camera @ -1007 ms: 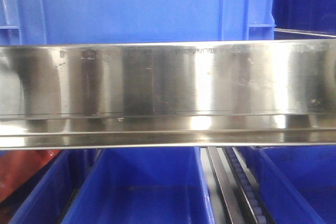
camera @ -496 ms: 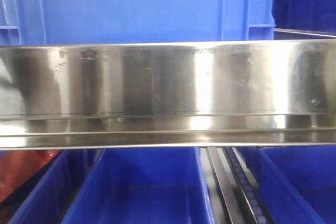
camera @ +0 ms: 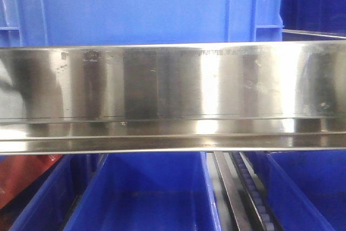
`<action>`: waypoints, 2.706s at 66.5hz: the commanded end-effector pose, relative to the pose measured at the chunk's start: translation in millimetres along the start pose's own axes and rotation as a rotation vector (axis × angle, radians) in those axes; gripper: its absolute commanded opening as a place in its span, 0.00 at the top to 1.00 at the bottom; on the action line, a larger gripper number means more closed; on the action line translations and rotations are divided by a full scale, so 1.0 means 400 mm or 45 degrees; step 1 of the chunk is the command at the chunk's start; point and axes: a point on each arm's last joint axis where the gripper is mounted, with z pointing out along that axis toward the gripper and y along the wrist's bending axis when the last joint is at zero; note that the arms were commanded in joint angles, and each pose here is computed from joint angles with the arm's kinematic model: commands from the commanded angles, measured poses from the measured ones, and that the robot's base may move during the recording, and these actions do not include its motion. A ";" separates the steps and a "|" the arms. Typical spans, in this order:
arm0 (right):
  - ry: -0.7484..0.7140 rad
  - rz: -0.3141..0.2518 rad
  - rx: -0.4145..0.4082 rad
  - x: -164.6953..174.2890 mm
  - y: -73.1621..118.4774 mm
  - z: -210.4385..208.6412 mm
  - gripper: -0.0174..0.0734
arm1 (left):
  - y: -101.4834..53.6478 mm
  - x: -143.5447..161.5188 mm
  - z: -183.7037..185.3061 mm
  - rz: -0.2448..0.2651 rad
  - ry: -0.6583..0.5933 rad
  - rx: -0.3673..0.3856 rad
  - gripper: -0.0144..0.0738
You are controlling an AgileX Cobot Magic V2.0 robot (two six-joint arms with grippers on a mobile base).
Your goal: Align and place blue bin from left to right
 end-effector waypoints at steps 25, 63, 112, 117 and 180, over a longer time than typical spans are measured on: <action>-0.038 -0.017 0.002 -0.005 0.000 -0.003 0.88 | 0.031 0.130 -0.070 0.051 -0.189 -0.194 0.96; -0.038 -0.017 0.002 -0.005 0.000 -0.003 0.88 | 0.044 0.301 -0.041 0.050 -0.314 -0.194 0.96; -0.047 -0.011 0.001 -0.007 0.000 -0.003 0.88 | 0.044 0.301 -0.041 0.050 -0.314 -0.194 0.96; -0.051 0.010 0.009 -0.008 -0.001 -0.003 0.88 | 0.044 0.301 -0.041 0.050 -0.314 -0.194 0.96; -0.083 0.141 0.414 0.254 -0.031 -0.044 0.88 | 0.044 0.301 -0.041 0.050 -0.314 -0.194 0.96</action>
